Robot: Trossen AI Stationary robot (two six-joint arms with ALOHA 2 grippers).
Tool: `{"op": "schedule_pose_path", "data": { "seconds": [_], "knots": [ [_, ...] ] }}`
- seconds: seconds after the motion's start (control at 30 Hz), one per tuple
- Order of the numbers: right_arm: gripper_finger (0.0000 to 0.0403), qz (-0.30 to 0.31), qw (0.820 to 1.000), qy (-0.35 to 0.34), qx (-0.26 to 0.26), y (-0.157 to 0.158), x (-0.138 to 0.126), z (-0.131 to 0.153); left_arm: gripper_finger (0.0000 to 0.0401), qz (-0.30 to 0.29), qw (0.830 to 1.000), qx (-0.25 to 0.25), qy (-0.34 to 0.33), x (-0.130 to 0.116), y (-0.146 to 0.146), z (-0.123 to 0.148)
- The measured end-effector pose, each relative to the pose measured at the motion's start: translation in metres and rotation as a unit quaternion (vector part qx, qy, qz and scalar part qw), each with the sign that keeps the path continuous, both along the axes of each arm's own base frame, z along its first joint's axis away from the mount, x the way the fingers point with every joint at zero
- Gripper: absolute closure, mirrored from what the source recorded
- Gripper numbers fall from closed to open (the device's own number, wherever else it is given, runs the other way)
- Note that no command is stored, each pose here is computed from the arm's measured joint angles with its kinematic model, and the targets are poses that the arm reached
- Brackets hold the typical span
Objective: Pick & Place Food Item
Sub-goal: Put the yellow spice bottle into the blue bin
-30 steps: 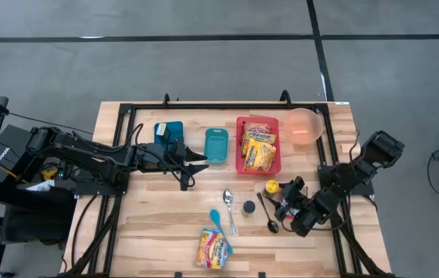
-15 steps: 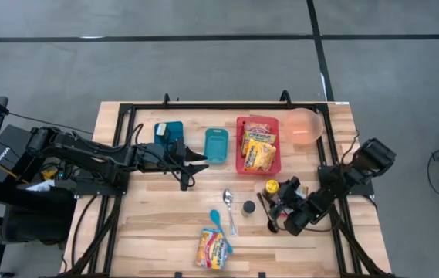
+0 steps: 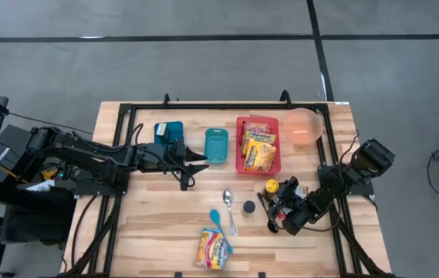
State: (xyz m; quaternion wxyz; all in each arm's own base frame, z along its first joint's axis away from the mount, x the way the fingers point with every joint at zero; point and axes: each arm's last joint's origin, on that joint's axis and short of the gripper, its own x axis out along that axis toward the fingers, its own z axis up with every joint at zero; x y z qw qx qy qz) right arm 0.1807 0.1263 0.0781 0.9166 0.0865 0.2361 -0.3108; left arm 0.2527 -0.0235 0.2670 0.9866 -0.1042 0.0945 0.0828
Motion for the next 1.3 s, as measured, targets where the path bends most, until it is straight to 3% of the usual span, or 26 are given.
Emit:
{"op": "schedule_pose_path", "data": {
  "seconds": [0.6, 0.83, 1.1, 1.3],
  "knots": [
    [0.0185, -0.003, 1.0, -0.002, 0.005, -0.0005, 0.0011, 0.0001, 0.0261, 0.0, 1.0, 0.0, 0.0, 0.0, 0.0, 0.0],
    [0.0172, -0.002, 1.0, -0.002, 0.005, -0.0005, 0.0011, 0.0, 0.0261, 0.0, 1.0, 0.0, 0.0, 0.0, 0.0001, 0.0],
    [0.0195, -0.002, 1.0, -0.002, 0.005, -0.0005, 0.001, 0.0, 0.0261, 0.0, 1.0, 0.0, 0.0, 0.0, 0.0, 0.0],
    [0.0178, -0.002, 1.0, -0.002, 0.006, -0.0003, 0.0011, 0.0001, 0.0261, 0.0, 1.0, 0.0, 0.0, 0.0, 0.0001, 0.0]
  ]
}}
